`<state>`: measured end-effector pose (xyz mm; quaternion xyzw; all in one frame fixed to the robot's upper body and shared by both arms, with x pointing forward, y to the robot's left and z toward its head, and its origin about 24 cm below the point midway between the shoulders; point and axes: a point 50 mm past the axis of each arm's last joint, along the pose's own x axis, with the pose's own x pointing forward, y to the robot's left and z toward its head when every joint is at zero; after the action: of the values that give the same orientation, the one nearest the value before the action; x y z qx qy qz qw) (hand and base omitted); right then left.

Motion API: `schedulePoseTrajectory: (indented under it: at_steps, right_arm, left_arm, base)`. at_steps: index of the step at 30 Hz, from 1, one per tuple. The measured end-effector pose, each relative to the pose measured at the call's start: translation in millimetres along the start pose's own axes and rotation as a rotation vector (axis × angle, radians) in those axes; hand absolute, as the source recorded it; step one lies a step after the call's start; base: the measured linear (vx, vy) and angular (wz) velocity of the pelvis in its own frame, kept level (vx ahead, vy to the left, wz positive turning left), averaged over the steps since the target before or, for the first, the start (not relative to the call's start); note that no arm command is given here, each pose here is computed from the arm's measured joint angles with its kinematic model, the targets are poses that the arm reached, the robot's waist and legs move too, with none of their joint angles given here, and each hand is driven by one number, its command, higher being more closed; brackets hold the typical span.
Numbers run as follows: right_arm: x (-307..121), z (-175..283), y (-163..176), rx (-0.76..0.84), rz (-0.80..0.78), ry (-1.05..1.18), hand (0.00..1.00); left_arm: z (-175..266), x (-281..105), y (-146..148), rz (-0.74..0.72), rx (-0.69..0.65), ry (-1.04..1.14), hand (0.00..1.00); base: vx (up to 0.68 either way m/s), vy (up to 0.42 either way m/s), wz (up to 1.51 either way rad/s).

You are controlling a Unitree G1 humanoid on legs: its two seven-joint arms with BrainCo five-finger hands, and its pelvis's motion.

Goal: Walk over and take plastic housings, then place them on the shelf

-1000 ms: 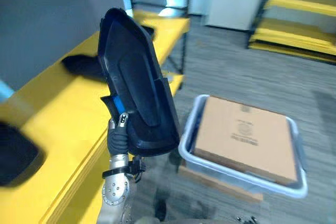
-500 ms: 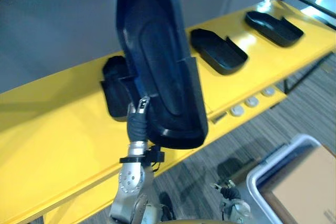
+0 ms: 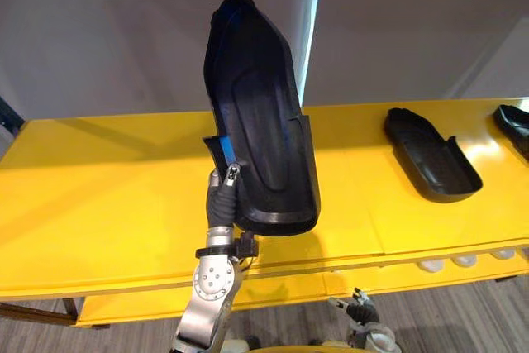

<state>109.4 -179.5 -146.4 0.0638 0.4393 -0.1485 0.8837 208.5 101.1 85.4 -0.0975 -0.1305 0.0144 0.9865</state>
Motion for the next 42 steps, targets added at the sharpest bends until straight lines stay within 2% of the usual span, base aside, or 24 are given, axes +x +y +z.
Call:
schedulePoseTrajectory:
  at_steps: [4,11,17,19,23,29,38,42]
  right_arm:
    - [-6.2,-13.9,-6.1,0.003,-0.017,0.033,0.0]
    - [1.8,-7.7,-3.6,-0.011,-0.022,0.042,0.0]
    - [5.1,-4.9,-13.5,-0.044,-0.043,0.052,0.0]
    - [4.1,-12.0,1.6,-0.035,-0.007,0.082,0.0]
    - [9.7,0.4,7.2,-0.109,0.022,0.055,0.0]
    - [10.0,6.8,6.1,-0.156,0.045,0.012,0.0]
    - [0.1,-2.5,0.7,-0.075,0.022,0.0,0.0]
    - [-4.8,-13.2,0.5,-0.053,0.016,0.027,0.0]
  left_arm:
    - [-1.3,-1.1,2.2,0.007,0.003,0.009,1.0]
    - [0.7,1.4,21.2,0.092,0.033,-0.003,1.0]
    - [0.5,1.9,20.5,0.126,-0.006,-0.002,1.0]
    - [-1.5,2.7,31.9,0.145,0.026,0.007,1.0]
    - [-1.2,2.8,46.2,0.193,0.072,0.005,1.0]
    - [-7.7,0.6,34.8,0.177,0.078,0.027,1.0]
    - [-5.8,-1.1,30.2,0.157,0.099,0.018,1.0]
    - [-8.1,-2.7,33.1,0.167,0.151,0.033,1.0]
  base:
    - [-0.03,-0.056,0.35]
    - [-0.09,0.108,0.54]
    - [0.01,0.49,0.15]
    - [0.05,0.554,-0.18]
    - [-0.05,0.428,-0.45]
    - [-0.05,0.127,-0.06]
    - [-0.04,-0.058,0.15]
    - [0.04,-0.021,-0.14]
